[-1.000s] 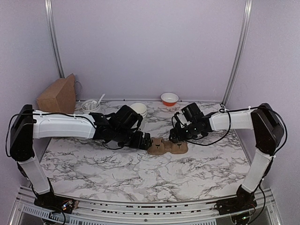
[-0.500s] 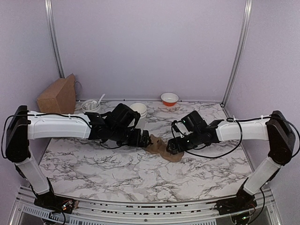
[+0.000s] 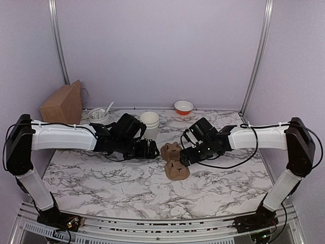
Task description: Pack the takeout coffee
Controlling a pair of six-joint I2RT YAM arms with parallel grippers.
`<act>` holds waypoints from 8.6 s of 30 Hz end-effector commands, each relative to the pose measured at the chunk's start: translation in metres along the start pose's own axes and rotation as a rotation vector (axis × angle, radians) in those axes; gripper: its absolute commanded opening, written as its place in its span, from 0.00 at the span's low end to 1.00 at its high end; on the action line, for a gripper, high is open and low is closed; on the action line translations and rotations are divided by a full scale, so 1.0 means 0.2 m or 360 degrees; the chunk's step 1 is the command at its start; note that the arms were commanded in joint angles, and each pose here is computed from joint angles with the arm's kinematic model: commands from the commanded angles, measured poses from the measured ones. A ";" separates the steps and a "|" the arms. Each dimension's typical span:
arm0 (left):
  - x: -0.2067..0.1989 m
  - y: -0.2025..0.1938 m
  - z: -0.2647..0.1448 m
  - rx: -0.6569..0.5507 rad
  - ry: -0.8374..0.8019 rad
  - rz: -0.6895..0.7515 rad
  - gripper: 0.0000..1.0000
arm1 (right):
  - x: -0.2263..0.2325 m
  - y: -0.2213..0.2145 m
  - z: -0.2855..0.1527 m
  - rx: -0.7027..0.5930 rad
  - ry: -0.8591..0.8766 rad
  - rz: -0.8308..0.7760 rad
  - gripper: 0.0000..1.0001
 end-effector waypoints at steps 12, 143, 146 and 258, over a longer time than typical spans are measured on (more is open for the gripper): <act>0.05 0.05 -0.03 -0.0064 -0.0120 -0.0149 0.99 | 0.22 0.05 0.04 -0.0038 -0.0121 0.0106 0.93; -0.69 0.27 0.12 -0.0013 0.0480 0.0579 0.52 | -0.40 0.30 -0.55 -0.0558 0.0015 0.0495 0.93; -0.66 0.33 0.01 -0.0090 0.0471 0.0518 0.60 | -0.37 0.27 -0.52 -0.0511 0.0078 0.0493 0.93; 1.27 0.79 -1.75 -0.1055 0.1181 -0.0609 0.99 | -0.46 0.19 -0.36 -0.0311 -0.0279 0.0494 0.78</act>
Point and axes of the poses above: each gripper's point midway between its finger pads, its own z axis out along the fingers, its own x axis along the line the jaws close on, y = z × x, the point moved 2 cm from there along -z, back along the fingers, and after that the axes turned 8 degrees about z, right-handed, at the moved point
